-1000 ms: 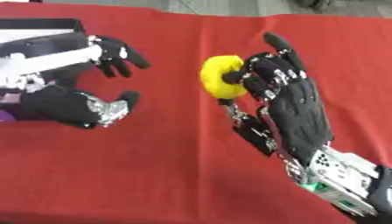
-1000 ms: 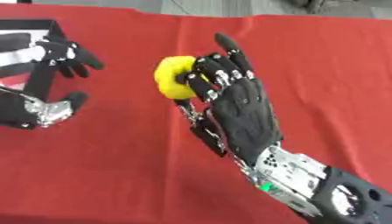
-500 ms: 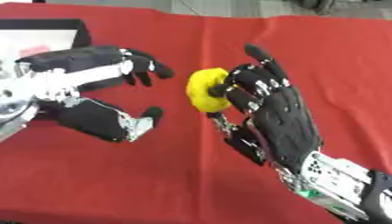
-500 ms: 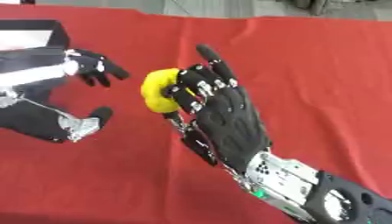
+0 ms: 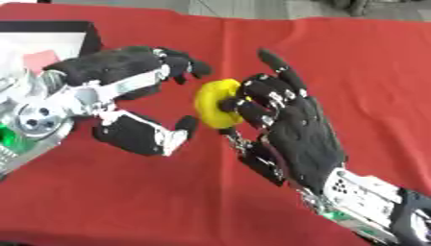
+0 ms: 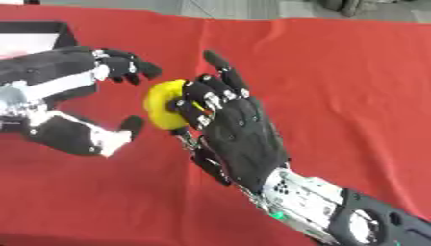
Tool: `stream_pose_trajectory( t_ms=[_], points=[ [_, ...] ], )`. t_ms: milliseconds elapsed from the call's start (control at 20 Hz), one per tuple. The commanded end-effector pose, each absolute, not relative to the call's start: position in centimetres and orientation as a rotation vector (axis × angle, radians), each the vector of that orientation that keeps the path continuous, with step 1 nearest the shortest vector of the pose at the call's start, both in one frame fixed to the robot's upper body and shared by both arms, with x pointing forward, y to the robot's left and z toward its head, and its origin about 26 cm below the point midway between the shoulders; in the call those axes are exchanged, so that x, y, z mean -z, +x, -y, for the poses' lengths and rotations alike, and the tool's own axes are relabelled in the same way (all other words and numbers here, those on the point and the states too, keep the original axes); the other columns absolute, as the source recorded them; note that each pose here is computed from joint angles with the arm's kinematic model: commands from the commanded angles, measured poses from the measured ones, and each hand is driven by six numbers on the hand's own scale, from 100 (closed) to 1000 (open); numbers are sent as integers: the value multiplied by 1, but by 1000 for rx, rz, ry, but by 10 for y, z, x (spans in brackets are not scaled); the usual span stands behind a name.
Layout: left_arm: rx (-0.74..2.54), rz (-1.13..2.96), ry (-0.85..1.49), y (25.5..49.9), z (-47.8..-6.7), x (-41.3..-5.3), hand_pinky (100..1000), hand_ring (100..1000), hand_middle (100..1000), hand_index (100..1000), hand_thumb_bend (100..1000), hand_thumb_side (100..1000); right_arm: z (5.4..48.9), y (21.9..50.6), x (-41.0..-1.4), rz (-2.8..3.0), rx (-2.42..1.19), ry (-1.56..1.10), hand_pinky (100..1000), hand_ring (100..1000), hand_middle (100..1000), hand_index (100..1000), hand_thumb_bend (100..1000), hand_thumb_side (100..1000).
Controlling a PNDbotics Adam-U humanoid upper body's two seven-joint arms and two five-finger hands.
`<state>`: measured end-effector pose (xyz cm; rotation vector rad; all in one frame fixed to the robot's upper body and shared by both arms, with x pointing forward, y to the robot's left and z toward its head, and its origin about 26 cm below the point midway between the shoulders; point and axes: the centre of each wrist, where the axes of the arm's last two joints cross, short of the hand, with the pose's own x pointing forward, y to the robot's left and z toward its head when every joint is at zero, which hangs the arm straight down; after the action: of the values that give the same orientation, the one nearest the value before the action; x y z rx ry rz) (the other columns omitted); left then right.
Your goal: Pick up the objects with one hand, pass them to the other hand, and then place them into the box on the other side of the table.
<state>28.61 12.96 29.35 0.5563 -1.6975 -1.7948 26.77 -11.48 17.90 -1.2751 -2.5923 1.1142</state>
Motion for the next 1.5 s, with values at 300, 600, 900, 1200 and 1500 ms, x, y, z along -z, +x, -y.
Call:
stream_pose_trajectory(
  t_ms=[300,600,900,1200,1500],
  points=[
    [1783,1712,577,282,-124,-294,827,810,833,932,100,427,111,264,-185,2645,-1110,-1287,912,589,457,496,172,100],
    [1823,1649,591,282,-124,-291,839,816,832,925,100,518,110,264,-185,2663,-1108,-1300,921,588,457,498,169,100],
    [1862,1590,578,282,-124,-289,849,821,830,910,100,616,111,263,-183,2683,-1115,-1298,927,586,456,498,166,100],
    [1901,1550,408,282,-124,-288,840,814,811,881,100,720,115,261,-175,2683,-1139,-1276,930,587,456,497,170,100],
    [1904,1531,301,282,-124,-288,815,766,689,769,100,622,117,261,-173,2693,-1142,-1262,927,586,455,497,167,100]
  ],
)
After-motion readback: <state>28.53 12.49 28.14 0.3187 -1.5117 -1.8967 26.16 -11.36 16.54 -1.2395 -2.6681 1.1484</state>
